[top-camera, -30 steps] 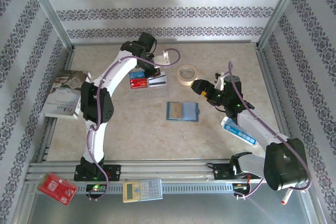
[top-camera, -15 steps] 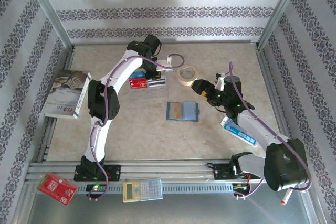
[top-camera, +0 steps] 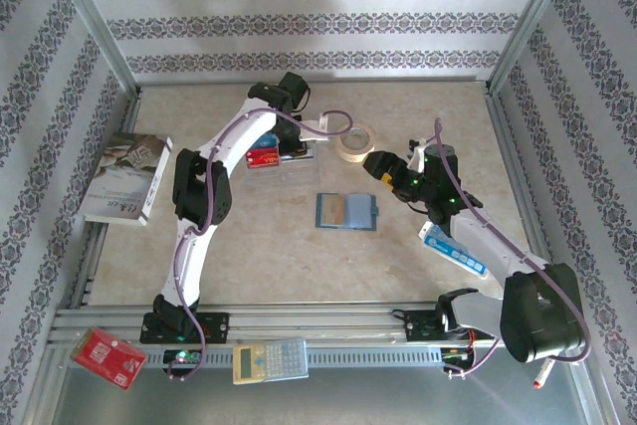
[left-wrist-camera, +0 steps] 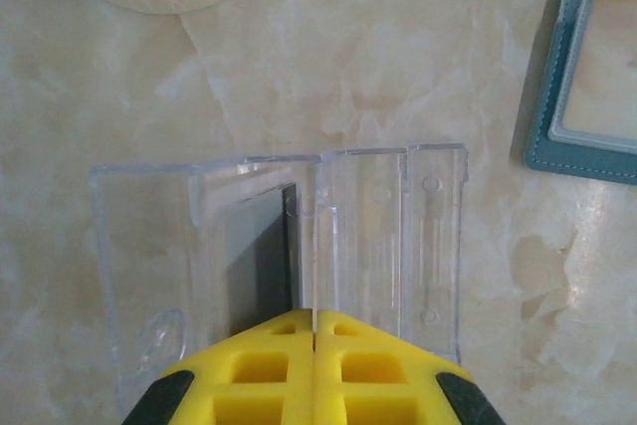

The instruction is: Take the credit cards out of the card holder

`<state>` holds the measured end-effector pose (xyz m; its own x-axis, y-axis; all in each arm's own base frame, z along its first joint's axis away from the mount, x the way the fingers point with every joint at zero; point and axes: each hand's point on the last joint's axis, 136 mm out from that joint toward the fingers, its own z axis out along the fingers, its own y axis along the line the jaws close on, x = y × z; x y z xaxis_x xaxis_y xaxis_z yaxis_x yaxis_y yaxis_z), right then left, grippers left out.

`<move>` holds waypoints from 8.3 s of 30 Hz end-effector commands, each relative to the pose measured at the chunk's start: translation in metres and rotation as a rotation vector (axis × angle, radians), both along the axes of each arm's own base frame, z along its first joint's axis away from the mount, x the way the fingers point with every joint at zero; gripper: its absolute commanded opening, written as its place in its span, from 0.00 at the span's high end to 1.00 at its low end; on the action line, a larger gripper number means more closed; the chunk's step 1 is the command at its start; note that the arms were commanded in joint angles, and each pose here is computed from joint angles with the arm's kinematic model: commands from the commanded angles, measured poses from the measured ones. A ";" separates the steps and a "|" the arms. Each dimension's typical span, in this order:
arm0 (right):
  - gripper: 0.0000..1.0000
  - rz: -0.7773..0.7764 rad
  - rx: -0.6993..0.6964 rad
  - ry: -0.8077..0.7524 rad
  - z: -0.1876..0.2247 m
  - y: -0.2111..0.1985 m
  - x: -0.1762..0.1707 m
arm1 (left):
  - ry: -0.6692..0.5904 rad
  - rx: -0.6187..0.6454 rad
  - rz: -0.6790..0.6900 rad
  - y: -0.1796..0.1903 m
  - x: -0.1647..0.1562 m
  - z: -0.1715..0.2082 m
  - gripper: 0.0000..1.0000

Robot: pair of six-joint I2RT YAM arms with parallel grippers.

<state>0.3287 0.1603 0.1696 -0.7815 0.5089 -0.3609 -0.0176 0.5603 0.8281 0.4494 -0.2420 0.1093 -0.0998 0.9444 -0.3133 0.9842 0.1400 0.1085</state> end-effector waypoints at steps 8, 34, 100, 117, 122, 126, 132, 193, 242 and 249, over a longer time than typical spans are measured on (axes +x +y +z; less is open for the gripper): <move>0.02 -0.004 0.015 0.021 -0.005 0.000 -0.002 | -0.075 -0.023 -0.023 -0.009 0.007 0.024 0.78; 0.03 0.015 0.020 0.042 -0.013 0.004 -0.002 | -0.141 -0.142 0.089 -0.015 0.005 0.086 0.76; 0.13 0.172 -0.501 0.187 -0.091 0.032 -0.047 | -0.107 -0.468 0.913 0.026 -0.035 0.088 0.17; 0.24 0.243 -0.984 0.273 -0.138 0.049 -0.035 | -0.016 -0.689 1.298 0.078 -0.084 0.063 0.00; 0.28 0.225 -0.976 0.351 -0.156 0.036 -0.039 | 0.096 -0.670 1.296 0.065 -0.086 0.043 0.00; 0.33 0.242 -0.953 0.402 -0.170 0.024 -0.048 | 0.227 -0.692 1.259 0.044 -0.093 0.037 0.03; 0.38 0.309 -0.917 0.427 -0.183 0.024 -0.057 | 0.393 -0.683 1.323 0.027 -0.111 0.017 0.20; 0.54 0.317 -0.711 0.508 -0.202 0.026 -0.071 | 0.737 -0.431 1.449 -0.075 -0.161 -0.103 0.69; 0.70 0.084 -0.420 0.248 -0.094 -0.001 -0.036 | 0.888 -0.713 1.268 -0.126 -0.133 -0.047 0.72; 0.71 0.121 -0.471 0.336 -0.124 0.006 -0.040 | 0.822 -0.655 1.386 -0.111 -0.129 -0.065 0.73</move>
<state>0.2837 0.1612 0.0441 -0.9300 0.2744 -0.2443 0.1369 0.8759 0.4627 0.3182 -0.3684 0.0570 -0.9839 -0.1723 -0.0472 -0.0706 0.6177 -0.7832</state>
